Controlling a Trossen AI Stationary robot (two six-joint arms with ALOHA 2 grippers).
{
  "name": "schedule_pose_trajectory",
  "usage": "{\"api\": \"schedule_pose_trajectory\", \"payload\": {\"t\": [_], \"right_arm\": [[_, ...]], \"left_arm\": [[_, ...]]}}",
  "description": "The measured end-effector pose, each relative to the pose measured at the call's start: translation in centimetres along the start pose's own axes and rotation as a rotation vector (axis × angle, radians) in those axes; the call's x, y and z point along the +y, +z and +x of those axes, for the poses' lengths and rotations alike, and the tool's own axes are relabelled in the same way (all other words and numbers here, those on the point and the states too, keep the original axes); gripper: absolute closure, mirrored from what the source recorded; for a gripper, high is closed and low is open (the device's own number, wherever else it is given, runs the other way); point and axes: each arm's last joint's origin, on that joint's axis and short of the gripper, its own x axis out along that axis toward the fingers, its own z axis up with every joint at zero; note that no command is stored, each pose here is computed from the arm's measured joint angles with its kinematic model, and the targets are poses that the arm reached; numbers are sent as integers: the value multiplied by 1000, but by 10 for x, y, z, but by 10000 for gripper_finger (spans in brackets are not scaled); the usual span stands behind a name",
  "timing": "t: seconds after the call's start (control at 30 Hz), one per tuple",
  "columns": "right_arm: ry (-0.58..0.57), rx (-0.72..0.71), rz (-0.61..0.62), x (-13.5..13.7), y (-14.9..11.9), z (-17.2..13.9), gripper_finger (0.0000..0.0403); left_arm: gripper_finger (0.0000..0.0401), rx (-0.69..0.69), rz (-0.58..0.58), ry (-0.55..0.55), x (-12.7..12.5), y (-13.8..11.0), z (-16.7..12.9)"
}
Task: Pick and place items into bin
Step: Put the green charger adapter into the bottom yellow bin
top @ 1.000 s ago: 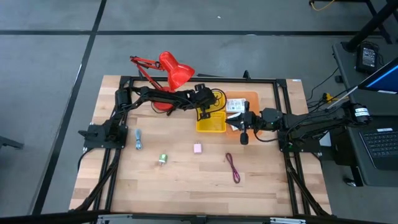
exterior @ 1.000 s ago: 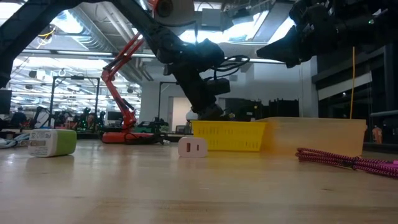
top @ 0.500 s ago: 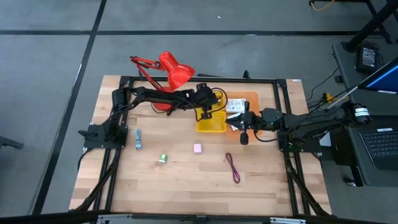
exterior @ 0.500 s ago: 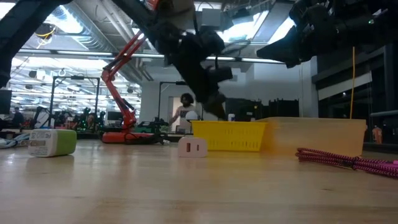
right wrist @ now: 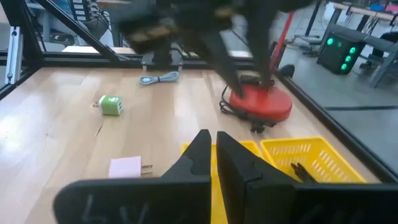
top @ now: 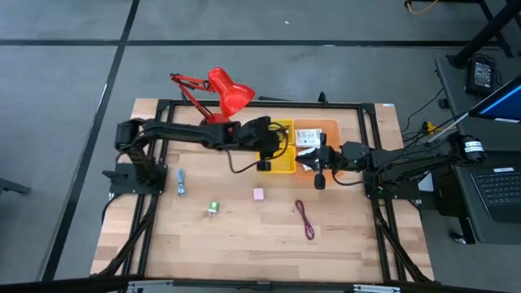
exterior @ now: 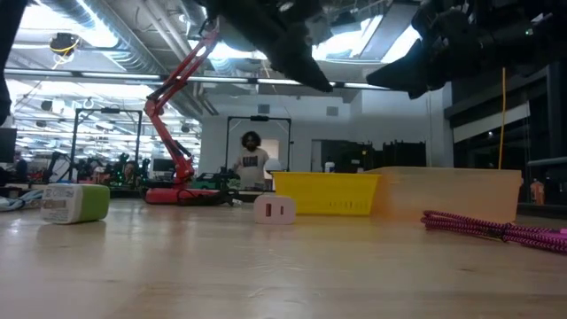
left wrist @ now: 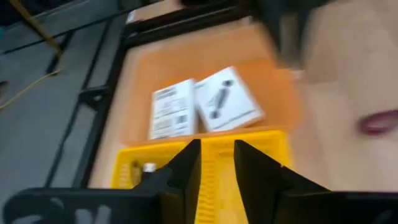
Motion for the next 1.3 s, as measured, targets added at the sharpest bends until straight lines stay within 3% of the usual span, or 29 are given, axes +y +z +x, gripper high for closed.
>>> {"api": "schedule_pose_trajectory", "payload": {"t": [0.33, 0.53, 1.0, 1.3], "right_arm": [[3, 54, 41, 0, -5, 0, 393], [3, 71, 61, 1, -7, 0, 393], [4, 75, 61, 1, -7, 0, 393], [25, 78, 122, 4, -7, -1, 393]], "left_arm": [[396, -99, -98, -43, -37, -47, -21], [396, -214, -175, -94, -47, -68, -42], [398, -445, -147, -198, -82, -114, -95], [398, -503, -90, -421, -105, -131, -106]]}}
